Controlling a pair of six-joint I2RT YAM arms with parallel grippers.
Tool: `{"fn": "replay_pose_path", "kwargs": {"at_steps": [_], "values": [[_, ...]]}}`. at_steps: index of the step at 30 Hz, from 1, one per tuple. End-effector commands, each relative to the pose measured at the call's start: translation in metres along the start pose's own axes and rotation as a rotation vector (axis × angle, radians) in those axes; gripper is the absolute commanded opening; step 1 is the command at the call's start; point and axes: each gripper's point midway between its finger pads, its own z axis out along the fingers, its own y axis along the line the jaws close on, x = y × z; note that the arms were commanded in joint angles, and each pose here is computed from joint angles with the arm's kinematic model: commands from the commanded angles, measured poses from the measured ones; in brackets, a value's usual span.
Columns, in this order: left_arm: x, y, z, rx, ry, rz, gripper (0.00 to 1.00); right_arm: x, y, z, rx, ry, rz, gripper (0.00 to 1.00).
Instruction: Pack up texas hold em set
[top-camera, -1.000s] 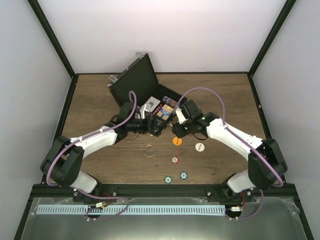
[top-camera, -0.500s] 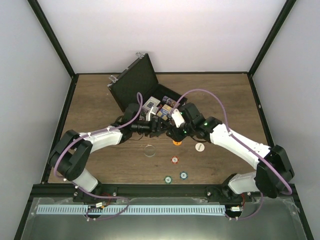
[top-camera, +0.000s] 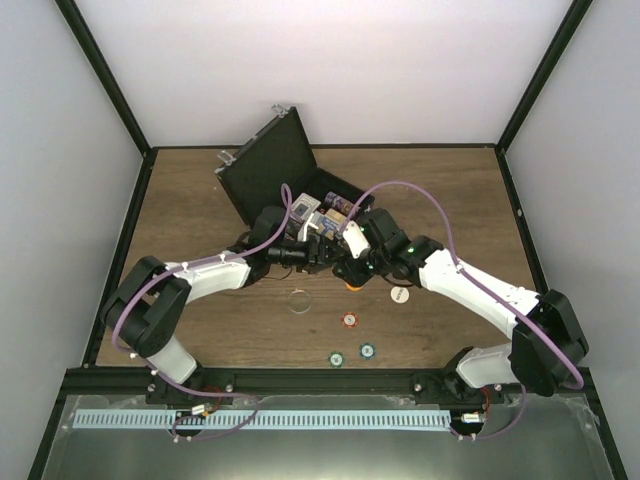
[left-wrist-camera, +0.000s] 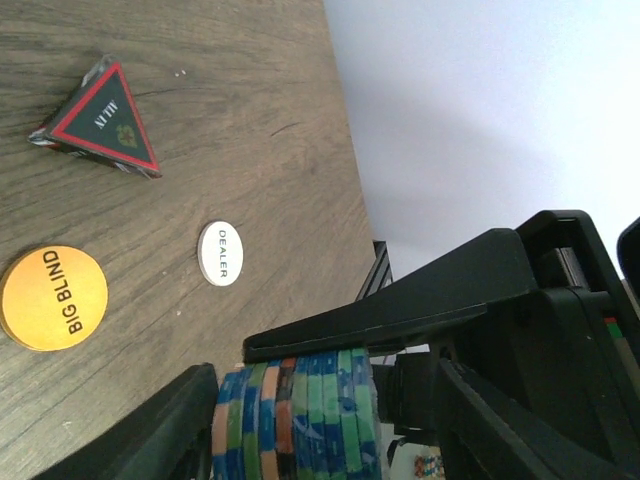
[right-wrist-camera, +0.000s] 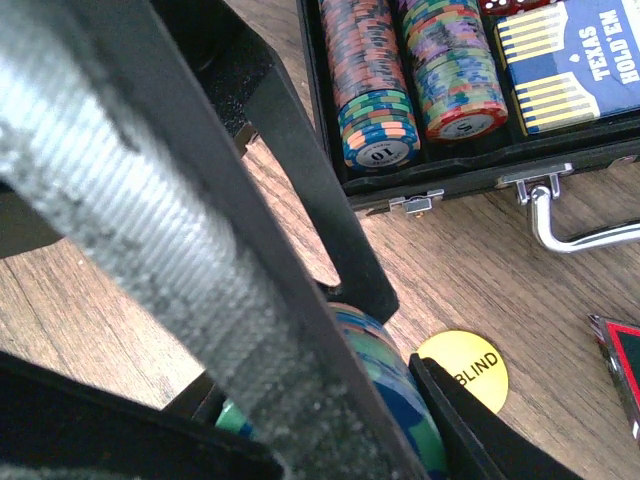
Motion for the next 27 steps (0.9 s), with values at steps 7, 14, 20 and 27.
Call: {"fn": "replay_pose_path", "kwargs": {"at_steps": [7, 14, 20, 27], "values": [[0.016, -0.016, 0.013, 0.064, 0.090, 0.040, 0.38, -0.033, 0.003, -0.008, 0.002, -0.125, -0.036, 0.33], [0.014, -0.019, 0.014, 0.064, 0.083, 0.046, 0.17, -0.030, 0.002, -0.007, 0.007, -0.129, -0.021, 0.35], [-0.005, -0.018, 0.008, -0.032, 0.017, 0.106, 0.04, -0.032, 0.002, -0.017, 0.016, -0.176, -0.002, 0.65], [-0.076, -0.003, -0.030, -0.344, -0.160, 0.280, 0.04, -0.041, -0.022, -0.045, 0.145, -0.286, 0.111, 0.97]]}}
